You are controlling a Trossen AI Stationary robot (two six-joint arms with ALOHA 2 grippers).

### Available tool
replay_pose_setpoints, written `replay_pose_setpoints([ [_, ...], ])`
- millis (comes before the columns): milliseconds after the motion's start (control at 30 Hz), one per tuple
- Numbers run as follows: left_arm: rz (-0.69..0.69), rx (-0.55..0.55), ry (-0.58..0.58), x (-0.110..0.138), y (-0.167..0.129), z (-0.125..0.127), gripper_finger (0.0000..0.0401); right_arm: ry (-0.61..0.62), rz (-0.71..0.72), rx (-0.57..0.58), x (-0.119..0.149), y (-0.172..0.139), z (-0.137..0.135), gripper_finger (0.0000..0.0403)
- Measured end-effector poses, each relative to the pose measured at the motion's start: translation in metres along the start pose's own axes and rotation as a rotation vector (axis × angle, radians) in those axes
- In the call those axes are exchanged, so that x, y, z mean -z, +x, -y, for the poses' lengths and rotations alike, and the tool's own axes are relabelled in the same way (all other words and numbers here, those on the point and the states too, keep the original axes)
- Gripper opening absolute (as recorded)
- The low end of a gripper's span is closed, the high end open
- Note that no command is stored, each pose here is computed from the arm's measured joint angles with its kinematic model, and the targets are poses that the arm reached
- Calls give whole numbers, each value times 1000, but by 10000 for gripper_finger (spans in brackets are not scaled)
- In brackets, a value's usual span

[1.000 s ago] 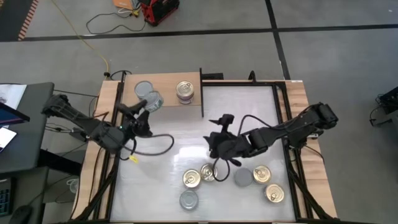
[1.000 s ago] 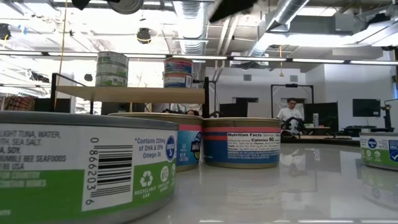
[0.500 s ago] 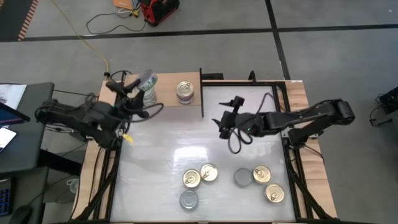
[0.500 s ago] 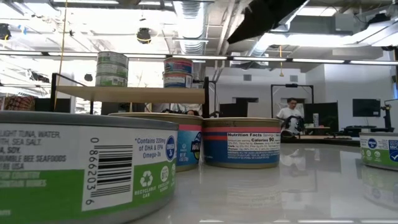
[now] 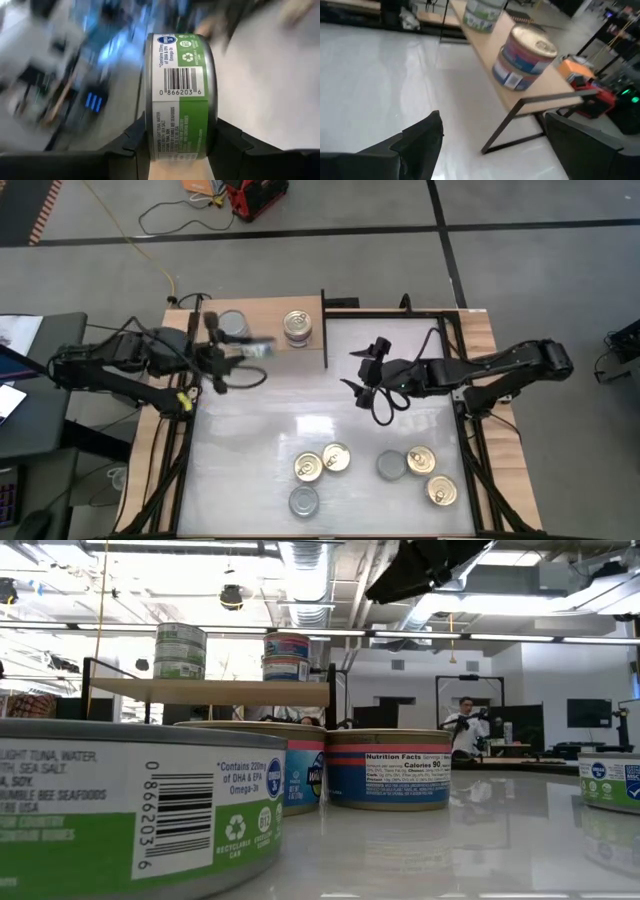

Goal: Stack canned seafood by type on shelf
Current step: Stack the green-white tuna can on top of the other green-white tuna cans on the shelf

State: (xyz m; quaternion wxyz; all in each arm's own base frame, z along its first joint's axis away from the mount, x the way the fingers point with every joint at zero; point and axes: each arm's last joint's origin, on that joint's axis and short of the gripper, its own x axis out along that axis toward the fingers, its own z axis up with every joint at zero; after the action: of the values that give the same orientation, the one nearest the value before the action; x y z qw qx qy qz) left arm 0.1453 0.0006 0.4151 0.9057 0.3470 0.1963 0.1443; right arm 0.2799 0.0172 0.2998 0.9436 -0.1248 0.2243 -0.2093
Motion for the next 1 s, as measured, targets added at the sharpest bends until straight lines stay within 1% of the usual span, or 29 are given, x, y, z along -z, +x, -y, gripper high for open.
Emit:
replay_pose_setpoints([
  [100,-217,-74,38,13,-2,8,143,9,2,-21,0,-3,-6,376],
  [167,-322,-134,68,17,-1,12,143,13,7,-30,-1,-5,-8,376],
  [333,-513,-338,154,24,0,17,145,25,27,-39,-3,-7,-11,376],
  [400,-580,-394,190,28,2,18,145,28,32,-39,-3,-7,-11,376],
  [433,-608,-402,204,30,4,19,145,31,34,-39,-3,-7,-11,376],
  [500,-654,-383,212,34,9,19,145,43,35,-39,-4,-7,-11,376],
  [567,-679,-328,191,39,11,19,145,45,34,-39,-3,-6,-11,376],
  [633,-701,-303,180,43,12,16,145,42,31,-38,-3,-5,-12,376],
  [833,-770,-301,229,52,9,5,145,40,28,-39,-2,-4,-13,376],
  [1000,-828,-219,287,60,13,-2,145,44,39,-37,-4,-4,-13,376],
])
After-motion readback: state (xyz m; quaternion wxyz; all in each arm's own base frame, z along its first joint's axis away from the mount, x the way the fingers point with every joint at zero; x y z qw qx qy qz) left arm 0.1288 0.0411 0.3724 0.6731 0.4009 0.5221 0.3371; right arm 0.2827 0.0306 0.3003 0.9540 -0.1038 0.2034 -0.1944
